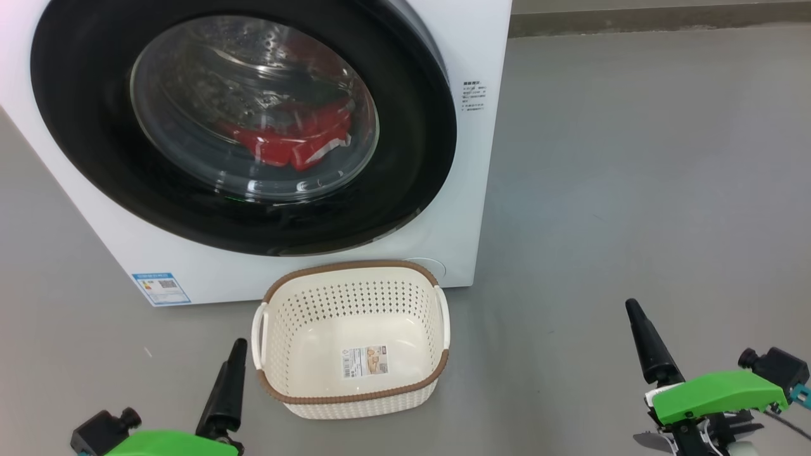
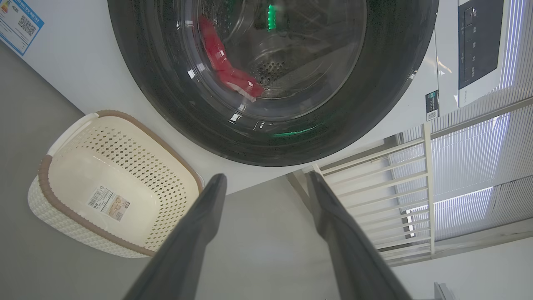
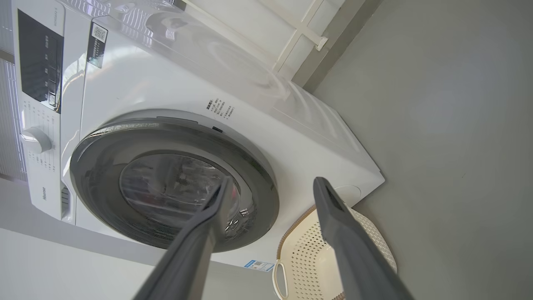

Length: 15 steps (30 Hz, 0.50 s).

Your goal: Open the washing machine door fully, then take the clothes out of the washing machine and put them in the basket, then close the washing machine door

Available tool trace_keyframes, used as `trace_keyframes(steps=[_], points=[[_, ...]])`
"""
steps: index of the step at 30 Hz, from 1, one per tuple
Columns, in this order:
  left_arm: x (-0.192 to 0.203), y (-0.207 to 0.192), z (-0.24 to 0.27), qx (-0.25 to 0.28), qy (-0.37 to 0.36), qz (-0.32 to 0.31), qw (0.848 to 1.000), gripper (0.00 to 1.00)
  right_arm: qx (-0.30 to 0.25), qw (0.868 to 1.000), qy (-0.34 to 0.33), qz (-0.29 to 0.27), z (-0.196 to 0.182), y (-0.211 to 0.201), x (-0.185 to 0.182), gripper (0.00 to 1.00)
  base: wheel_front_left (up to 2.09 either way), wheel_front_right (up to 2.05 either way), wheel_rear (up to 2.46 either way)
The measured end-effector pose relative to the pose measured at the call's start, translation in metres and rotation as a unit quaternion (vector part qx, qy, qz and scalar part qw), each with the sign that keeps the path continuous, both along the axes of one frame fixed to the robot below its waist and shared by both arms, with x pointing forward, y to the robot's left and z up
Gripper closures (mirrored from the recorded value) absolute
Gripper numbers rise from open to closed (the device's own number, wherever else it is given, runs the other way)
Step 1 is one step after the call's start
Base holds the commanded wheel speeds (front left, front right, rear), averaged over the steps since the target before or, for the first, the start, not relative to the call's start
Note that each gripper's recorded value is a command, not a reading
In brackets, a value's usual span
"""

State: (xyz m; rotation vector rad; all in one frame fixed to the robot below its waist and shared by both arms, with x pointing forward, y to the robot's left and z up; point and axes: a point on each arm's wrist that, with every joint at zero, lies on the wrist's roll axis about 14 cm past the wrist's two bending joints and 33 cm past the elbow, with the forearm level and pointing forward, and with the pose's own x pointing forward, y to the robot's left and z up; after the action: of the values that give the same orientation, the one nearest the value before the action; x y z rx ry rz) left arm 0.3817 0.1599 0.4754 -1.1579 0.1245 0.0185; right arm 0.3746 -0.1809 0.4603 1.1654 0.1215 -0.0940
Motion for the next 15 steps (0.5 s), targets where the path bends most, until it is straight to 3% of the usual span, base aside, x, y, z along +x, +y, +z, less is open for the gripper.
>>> trace_keyframes(steps=[15], points=[[0.008, -0.004, 0.014, 0.098, -0.026, -0.009, 0.995, 0.0, -0.112, 0.993, -0.021, 0.015, 0.012, 0.001, 0.008, 0.0, 0.0, 0.0, 0.0]])
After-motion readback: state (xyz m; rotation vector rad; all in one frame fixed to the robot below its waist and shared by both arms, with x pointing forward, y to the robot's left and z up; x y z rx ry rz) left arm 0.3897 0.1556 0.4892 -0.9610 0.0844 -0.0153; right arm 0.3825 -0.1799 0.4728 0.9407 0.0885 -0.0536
